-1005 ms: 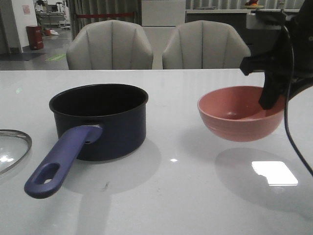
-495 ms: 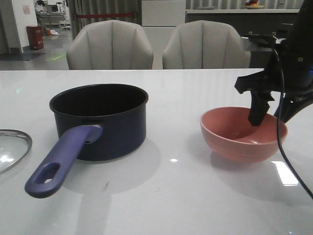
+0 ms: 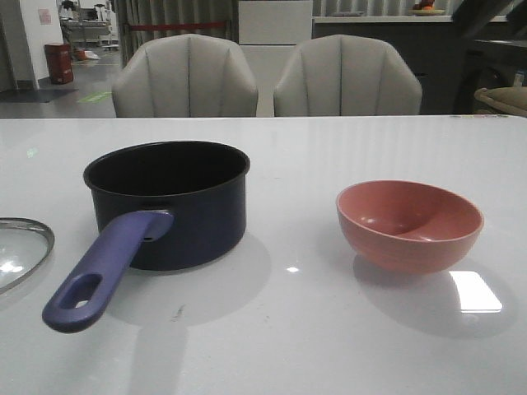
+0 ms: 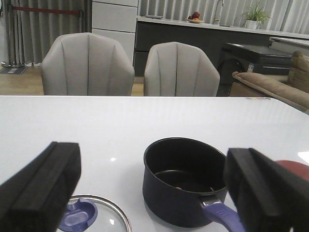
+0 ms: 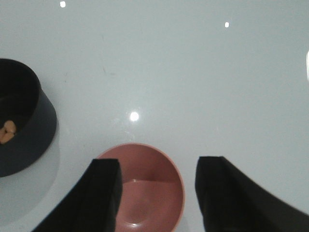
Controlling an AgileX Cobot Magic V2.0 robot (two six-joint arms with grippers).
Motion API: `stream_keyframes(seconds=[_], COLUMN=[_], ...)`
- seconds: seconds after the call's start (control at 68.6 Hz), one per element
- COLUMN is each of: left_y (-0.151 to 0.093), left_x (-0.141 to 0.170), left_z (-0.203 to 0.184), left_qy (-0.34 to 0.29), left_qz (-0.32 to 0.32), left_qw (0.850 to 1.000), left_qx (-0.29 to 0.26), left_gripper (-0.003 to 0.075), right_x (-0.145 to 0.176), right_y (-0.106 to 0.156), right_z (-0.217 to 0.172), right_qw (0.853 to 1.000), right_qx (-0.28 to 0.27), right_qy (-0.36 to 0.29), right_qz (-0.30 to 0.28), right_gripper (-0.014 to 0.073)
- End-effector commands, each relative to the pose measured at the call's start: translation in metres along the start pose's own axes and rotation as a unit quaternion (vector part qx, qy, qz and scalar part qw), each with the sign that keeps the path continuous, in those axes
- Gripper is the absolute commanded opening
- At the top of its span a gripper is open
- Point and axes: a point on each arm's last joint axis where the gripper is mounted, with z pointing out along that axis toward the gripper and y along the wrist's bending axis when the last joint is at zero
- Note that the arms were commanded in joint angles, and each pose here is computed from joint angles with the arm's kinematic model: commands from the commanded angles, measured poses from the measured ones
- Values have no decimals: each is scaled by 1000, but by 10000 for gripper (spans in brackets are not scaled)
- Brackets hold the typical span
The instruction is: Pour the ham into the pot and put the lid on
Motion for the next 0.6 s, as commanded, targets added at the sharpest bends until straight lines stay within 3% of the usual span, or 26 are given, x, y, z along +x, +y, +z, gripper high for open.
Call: stream_keyframes(seconds=[0.0, 0.248, 0.423, 0.583], left_y=[-3, -3, -3, -3], left_x=[-16, -17, -18, -17], left_z=[-2, -2, -2, -2], left_qy=[-51, -55, -60, -58], left_qz=[-3, -3, -3, -3], left_qw=[999, 998, 998, 998], left_qx=[12, 12, 13, 13], left_gripper=[636, 636, 636, 636], right_x=[-6, 58, 110, 138], right_y=[2, -1, -4, -6], right_z=[-46, -97, -111, -116], right_qw=[993, 979, 971, 963], right_qx=[0, 2, 1, 1], right_qy=[-116, -205, -237, -269], right_qz=[-12, -13, -13, -13], right_gripper=[463, 463, 463, 463])
